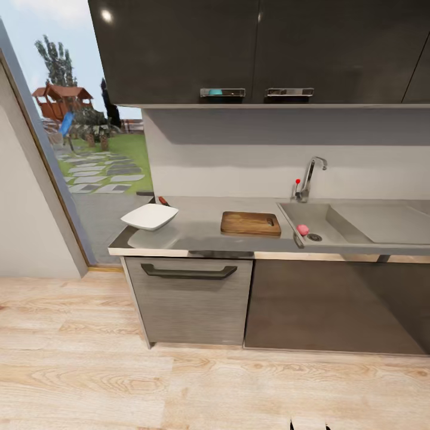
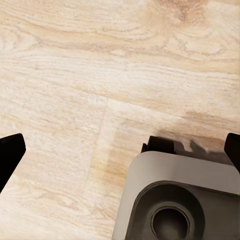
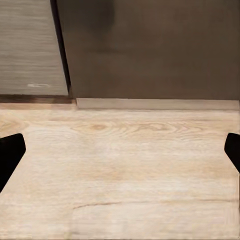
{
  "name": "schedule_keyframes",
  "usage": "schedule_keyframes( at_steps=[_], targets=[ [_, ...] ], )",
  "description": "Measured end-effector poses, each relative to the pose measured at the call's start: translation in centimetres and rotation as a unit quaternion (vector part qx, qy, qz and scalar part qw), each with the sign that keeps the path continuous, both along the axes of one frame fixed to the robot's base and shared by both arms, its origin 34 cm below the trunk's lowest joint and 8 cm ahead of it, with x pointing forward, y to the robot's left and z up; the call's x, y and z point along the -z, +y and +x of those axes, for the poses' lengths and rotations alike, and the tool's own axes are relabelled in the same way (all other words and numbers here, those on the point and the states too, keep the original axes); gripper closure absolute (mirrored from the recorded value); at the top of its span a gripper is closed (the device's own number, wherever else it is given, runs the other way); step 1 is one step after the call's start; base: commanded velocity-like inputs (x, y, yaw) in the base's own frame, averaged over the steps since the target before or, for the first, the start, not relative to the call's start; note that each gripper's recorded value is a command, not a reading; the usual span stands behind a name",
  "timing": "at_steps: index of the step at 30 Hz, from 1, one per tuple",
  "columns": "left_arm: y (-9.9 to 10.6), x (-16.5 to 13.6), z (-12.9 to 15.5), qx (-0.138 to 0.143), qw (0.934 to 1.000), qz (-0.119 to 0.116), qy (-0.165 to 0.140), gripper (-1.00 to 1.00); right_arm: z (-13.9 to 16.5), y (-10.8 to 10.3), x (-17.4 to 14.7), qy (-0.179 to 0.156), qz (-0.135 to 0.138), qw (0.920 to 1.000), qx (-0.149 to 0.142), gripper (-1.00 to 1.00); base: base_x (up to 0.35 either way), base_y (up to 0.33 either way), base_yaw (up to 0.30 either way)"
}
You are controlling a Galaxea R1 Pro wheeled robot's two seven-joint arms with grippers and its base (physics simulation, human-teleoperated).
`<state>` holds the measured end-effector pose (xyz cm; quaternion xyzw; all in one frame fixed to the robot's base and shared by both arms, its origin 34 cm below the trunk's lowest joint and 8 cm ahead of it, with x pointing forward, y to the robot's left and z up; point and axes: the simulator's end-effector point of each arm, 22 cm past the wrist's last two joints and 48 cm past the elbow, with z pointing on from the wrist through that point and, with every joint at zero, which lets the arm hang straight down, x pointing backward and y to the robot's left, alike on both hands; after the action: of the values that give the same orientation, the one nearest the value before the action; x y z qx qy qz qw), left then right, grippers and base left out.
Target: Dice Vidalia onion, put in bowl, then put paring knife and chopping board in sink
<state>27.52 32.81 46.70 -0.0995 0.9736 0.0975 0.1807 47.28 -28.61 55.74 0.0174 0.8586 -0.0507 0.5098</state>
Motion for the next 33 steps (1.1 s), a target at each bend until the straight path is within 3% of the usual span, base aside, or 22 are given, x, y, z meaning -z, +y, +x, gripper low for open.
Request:
schedule_keyframes(
  at_steps=[2,6,14,33],
  targets=[
    [0.0,0.0,-0.1,0.0,1.0,0.0,0.001,-1.0,-0.6,-0.1,1.1,0.03,-0.001,0.9995,0.001,-1.0,0.0,0.0,0.0],
    [0.0,0.0,-0.1,0.0,1.0,0.0,0.001,-1.0,-0.9,0.1,1.6,0.042,0.001,0.9991,-0.001,-1.0,0.0,0.0,0.0],
    [-1.2,0.2,-0.2,-0.001,1.0,-0.008,0.002,-1.0,-1.0,0.3,1.7,0.046,0.002,0.9989,-0.002,-1.0,0.0,0.0,0.0],
    [-1.4,0.2,-0.2,0.0,1.0,-0.009,0.002,-1.0,-1.0,0.3,1.7,0.046,0.002,0.9989,-0.002,-1.0,0.0,0.0,0.0]
  ],
)
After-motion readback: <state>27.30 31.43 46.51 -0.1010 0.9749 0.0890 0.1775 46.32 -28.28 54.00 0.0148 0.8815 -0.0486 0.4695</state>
